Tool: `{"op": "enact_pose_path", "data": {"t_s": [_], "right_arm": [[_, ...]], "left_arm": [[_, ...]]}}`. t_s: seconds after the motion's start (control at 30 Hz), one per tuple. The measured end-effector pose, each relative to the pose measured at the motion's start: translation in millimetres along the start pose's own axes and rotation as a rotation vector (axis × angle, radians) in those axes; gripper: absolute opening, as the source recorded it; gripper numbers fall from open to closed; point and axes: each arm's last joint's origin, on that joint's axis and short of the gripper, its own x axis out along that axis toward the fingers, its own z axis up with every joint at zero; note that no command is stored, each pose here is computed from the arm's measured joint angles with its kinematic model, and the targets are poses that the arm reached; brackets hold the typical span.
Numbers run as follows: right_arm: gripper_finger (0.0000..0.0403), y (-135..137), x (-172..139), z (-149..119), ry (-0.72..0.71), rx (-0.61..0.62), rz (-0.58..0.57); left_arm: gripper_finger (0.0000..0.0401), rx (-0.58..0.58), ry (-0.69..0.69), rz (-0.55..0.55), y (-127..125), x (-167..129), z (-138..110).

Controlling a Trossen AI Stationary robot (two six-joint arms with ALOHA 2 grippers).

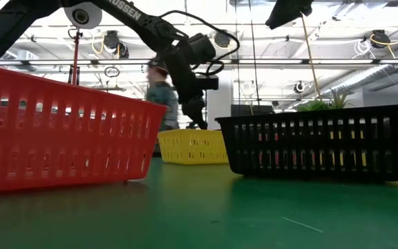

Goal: Stack baskets by color
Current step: Stack the middle black bin on the top black bin

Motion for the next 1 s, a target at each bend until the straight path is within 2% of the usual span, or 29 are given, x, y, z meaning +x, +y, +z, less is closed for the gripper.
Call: {"op": "enact_pose_path", "data": {"t_s": [0.3, 0.43, 0.53, 0.63, 0.77, 0.9, 1.0], "right_arm": [[0.0157, 0.0, 0.0, 0.1, 0.0, 0.005, 0.001], [0.0157, 0.0, -0.1, 0.1, -0.001, 0.008, 0.001], [0.0157, 0.0, -0.1, 0.1, 0.0, 0.011, 0.002], [0.0157, 0.0, 0.0, 0.1, 0.0, 0.044, 0.002], [0.0157, 0.1, 0.0, 0.1, 0.0, 0.067, 0.003], [0.0157, 0.6, -0.2, 0.1, 0.0, 0.077, 0.005], [0.0157, 2.0, -0.6, 0.1, -0.002, 0.074, 0.011]], "left_arm": [[0.0159, -0.058, -0.061, 0.005, 13.8, -36.1, 5.3], [0.0159, -0.188, -0.109, -0.002, 22.3, -61.1, 6.3], [0.0159, -0.347, -0.12, -0.063, 28.6, -78.9, 1.3], [0.0159, -0.461, -0.072, -0.2, 26.2, -77.4, -11.0], [0.0145, -0.491, -0.004, -0.339, 16.2, -69.0, -23.8], [0.0099, -0.478, 0.061, -0.373, 0.4, -54.4, -38.3], [0.0062, -0.436, 0.052, -0.366, -9.0, -41.2, -48.5]]}}
